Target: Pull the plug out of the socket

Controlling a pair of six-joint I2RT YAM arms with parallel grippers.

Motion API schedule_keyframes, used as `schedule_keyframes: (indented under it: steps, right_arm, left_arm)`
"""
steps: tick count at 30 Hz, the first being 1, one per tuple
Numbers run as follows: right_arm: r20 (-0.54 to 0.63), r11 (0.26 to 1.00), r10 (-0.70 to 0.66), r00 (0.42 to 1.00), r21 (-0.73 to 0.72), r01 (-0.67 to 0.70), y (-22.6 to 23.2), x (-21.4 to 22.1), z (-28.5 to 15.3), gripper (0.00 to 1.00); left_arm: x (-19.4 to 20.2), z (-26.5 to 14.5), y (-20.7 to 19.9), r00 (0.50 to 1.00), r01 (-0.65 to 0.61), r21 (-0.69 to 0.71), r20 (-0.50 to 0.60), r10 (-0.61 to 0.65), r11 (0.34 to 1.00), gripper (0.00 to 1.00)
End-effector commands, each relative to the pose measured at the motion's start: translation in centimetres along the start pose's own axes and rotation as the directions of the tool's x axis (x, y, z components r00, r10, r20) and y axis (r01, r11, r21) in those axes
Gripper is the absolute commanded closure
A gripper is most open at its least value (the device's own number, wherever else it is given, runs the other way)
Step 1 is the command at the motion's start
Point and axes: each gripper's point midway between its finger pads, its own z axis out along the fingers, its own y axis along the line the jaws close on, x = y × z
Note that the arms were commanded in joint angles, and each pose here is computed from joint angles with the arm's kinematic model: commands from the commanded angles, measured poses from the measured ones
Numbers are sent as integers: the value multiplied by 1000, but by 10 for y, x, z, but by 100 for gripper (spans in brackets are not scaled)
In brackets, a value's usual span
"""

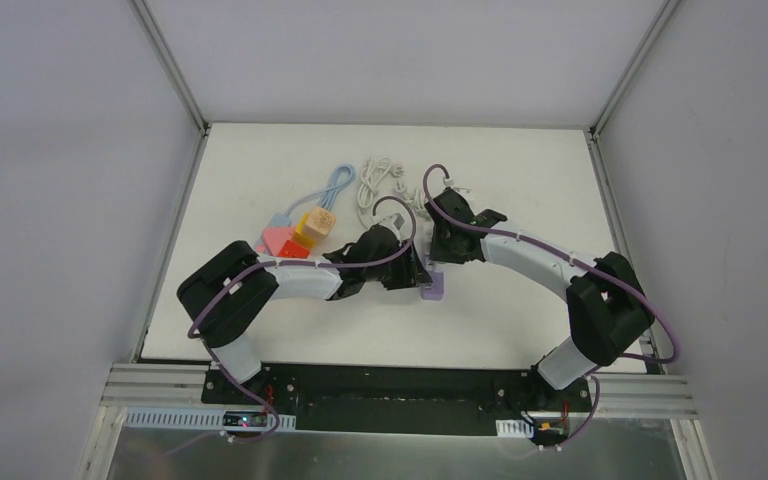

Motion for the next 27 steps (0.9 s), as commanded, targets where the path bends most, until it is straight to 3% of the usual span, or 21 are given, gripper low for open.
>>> schedule_keyframes:
  steps: [1, 13, 18, 27]
  right_arm:
    - [-31, 997, 34, 999, -70, -36, 14, 3, -9, 100]
    - [5, 989, 31, 1000, -144, -30, 23, -1, -17, 100]
    - [16, 998, -35, 999, 54, 34, 13, 12, -4, 100]
    - [90, 981, 100, 991, -175, -83, 26, -15, -38, 100]
  left_arm:
    - [11, 11, -4, 998, 57, 18, -19, -56, 998, 56]
    - [38, 12, 32, 992, 107, -145, -56, -116, 984, 75]
    - [39, 10, 45, 991, 116, -215, -47, -129, 970, 77]
    - [41, 9, 49, 989, 125, -232, -51, -140, 965, 78]
